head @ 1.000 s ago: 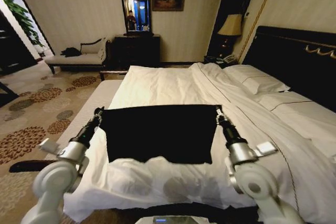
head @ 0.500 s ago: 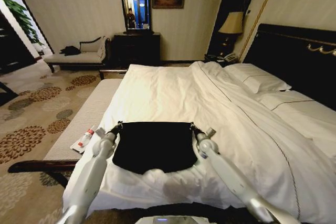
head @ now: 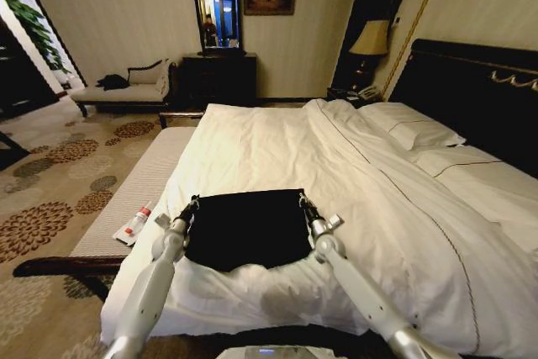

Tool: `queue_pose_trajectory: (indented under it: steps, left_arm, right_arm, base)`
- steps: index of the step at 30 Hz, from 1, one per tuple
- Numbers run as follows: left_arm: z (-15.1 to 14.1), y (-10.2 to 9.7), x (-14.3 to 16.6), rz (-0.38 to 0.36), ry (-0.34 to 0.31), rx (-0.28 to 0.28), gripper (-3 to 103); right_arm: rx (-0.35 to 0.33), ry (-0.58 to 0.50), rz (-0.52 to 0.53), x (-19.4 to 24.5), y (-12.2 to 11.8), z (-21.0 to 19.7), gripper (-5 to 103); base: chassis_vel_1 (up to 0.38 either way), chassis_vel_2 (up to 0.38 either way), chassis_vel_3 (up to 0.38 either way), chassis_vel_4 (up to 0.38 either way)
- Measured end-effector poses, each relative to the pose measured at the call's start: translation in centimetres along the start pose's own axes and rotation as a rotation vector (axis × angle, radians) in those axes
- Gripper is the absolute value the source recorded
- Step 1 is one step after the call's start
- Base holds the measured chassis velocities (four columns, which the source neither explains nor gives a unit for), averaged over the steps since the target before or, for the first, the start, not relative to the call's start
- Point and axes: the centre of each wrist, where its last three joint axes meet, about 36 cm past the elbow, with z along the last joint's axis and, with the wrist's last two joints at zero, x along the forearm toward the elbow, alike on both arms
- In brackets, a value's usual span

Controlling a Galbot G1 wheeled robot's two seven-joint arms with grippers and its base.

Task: Fold the clothes on the bed.

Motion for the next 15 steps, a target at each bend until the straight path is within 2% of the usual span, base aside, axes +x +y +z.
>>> queue_pose_trajectory:
  steps: [6,8,12,15]
  left_arm:
    - [0.4,0.3,4.2,0.013,-0.002,-0.018,1]
    - [0.4,0.4,4.6,0.011,0.0,-0.02,1]
    - [1.6,1.3,7.3,-0.015,0.035,-0.044,1]
    - [2.3,1.8,8.4,-0.032,0.057,-0.054,1]
  right_arm:
    - [-0.015,0.002,0.023,4.6,0.5,0.3,1]
    - [-0.016,0.006,0.028,5.3,0.7,0.5,1]
    - [-0.01,0.037,0.074,9.5,0.7,1.9,1]
    - [-0.005,0.049,0.109,11.1,0.3,2.7,1]
  base:
    - [0.0,0.0,0.0,0.0]
    - [0.0,0.0,0.0,0.0]
    - [0.0,0.0,0.0,0.0]
    - [0.0,0.0,0.0,0.0]
